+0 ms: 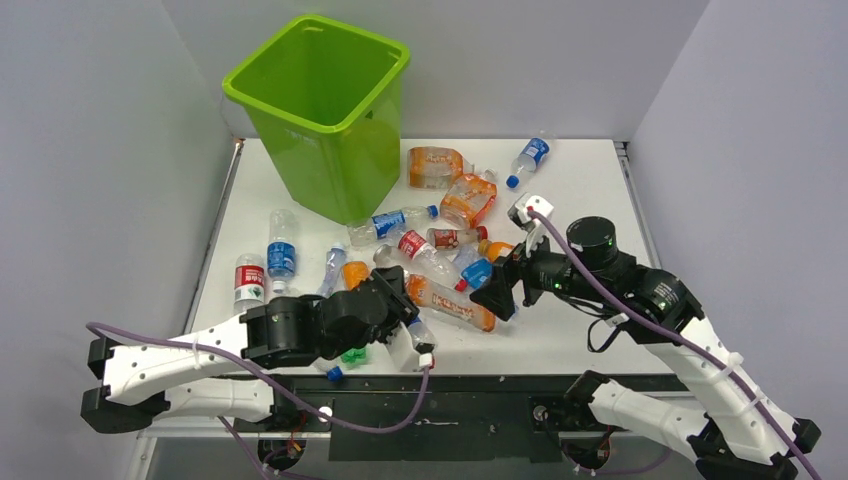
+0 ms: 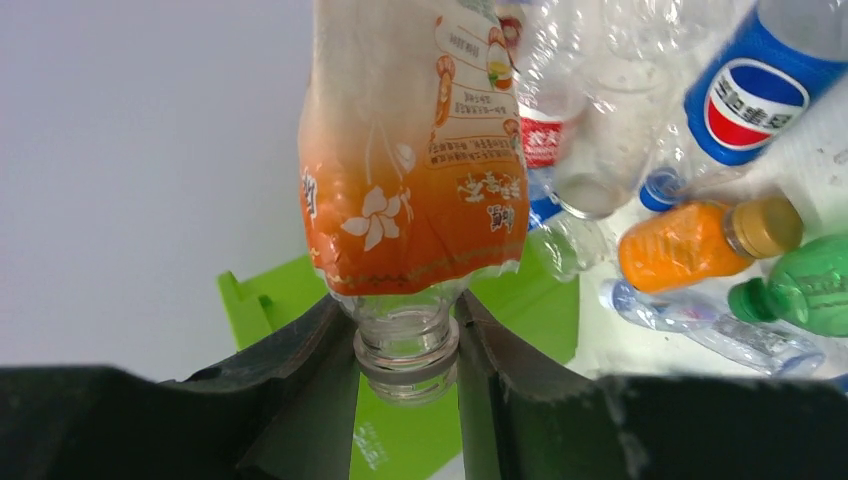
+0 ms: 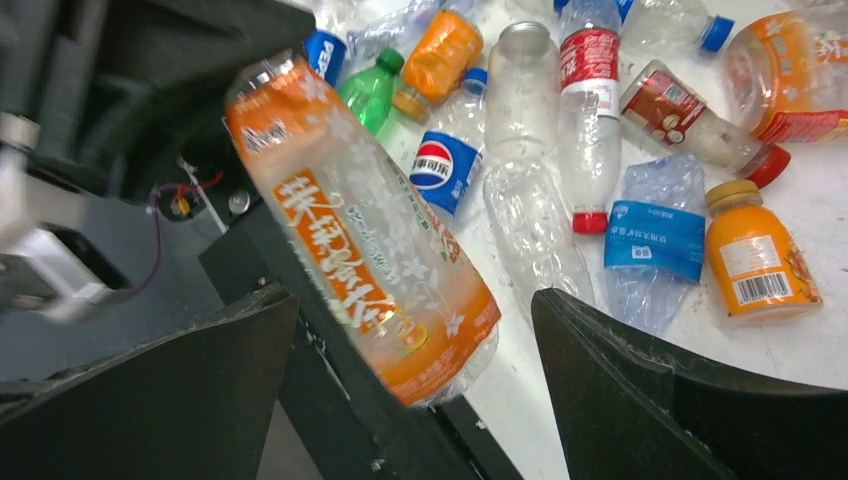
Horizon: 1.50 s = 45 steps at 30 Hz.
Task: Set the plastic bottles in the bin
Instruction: Place the plastic bottle in the trash bin.
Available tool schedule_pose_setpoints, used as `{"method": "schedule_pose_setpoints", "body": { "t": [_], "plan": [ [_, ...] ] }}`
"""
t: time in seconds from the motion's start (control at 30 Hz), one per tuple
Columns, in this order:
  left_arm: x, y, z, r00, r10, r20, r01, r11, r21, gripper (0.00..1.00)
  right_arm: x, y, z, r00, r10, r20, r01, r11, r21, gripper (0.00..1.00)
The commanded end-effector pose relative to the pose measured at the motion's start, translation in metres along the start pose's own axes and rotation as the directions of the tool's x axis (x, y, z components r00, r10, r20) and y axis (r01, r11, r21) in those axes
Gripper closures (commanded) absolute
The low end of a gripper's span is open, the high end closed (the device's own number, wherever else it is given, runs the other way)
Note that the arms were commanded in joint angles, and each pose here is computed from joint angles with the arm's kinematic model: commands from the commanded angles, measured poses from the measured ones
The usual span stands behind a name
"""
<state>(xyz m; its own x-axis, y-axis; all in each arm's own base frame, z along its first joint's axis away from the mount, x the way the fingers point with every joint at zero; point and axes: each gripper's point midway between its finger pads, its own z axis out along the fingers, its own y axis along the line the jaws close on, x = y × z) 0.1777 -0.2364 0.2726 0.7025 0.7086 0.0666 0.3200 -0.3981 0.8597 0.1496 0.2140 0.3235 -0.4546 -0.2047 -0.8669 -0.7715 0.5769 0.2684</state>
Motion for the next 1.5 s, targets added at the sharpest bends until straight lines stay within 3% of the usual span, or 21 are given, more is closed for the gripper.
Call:
{"method": "schedule_pose_setpoints", "body": {
  "t": [0.0, 0.13, 0.27, 0.4, 0.6, 0.8, 1.13, 1.2, 1.33, 1.4, 1.47],
  "plan": [
    [-0.030, 0.019, -0.026, 0.973, -0.174, 0.153, 0.150, 0.976, 0.159, 1.00, 0.001, 0.009, -0.010, 0.994, -0.102, 0.029, 0.104, 0.993, -0.060, 0.10],
    [-0.054, -0.007, -0.036, 0.937, -0.283, 0.203, 0.190, 0.904, 0.384, 1.00, 0.002, 0.019, -0.009, 0.987, -0.147, 0.062, 0.154, 0.980, -0.127, 0.09],
    [-0.063, -0.022, -0.037, 0.913, -0.342, 0.220, 0.204, 0.853, 0.481, 1.00, 0.004, 0.020, -0.003, 0.983, -0.176, 0.043, 0.181, 0.972, -0.151, 0.09],
    [-0.053, -0.026, -0.034, 0.914, -0.363, 0.180, 0.235, 0.837, 0.494, 1.00, -0.005, 0.028, -0.006, 0.978, -0.194, 0.070, 0.204, 0.961, -0.187, 0.09],
    [-0.040, -0.028, -0.028, 0.913, -0.384, 0.141, 0.273, 0.828, 0.489, 1.00, 0.020, 0.036, 0.015, 0.986, -0.167, -0.021, 0.156, 0.952, -0.264, 0.08],
    [-0.035, -0.033, -0.018, 0.915, -0.389, 0.110, 0.289, 0.820, 0.494, 1.00, 0.030, 0.053, 0.030, 0.987, -0.158, -0.026, 0.141, 0.935, -0.325, 0.08],
    [-0.033, -0.026, -0.011, 0.906, -0.413, 0.091, 0.322, 0.813, 0.486, 1.00, 0.088, 0.044, 0.074, 0.956, -0.217, -0.198, 0.171, 0.959, -0.225, 0.02],
    [-0.034, -0.026, -0.011, 0.905, -0.416, 0.093, 0.323, 0.812, 0.487, 1.00, 0.089, 0.035, 0.078, 0.957, -0.211, -0.199, 0.178, 0.969, -0.171, 0.10],
    [-0.034, -0.026, -0.011, 0.903, -0.418, 0.096, 0.325, 0.813, 0.483, 1.00, 0.088, 0.023, 0.080, 0.963, -0.202, -0.179, 0.186, 0.977, -0.101, 0.39],
    [-0.035, -0.022, -0.011, 0.899, -0.427, 0.099, 0.334, 0.814, 0.474, 1.00, 0.094, 0.022, 0.082, 0.960, -0.203, -0.195, 0.186, 0.977, -0.100, 0.43],
    [-0.040, -0.019, -0.013, 0.889, -0.441, 0.124, 0.336, 0.812, 0.478, 1.00, 0.099, 0.021, 0.085, 0.956, -0.203, -0.210, 0.185, 0.977, -0.101, 0.40]
  ]
}}
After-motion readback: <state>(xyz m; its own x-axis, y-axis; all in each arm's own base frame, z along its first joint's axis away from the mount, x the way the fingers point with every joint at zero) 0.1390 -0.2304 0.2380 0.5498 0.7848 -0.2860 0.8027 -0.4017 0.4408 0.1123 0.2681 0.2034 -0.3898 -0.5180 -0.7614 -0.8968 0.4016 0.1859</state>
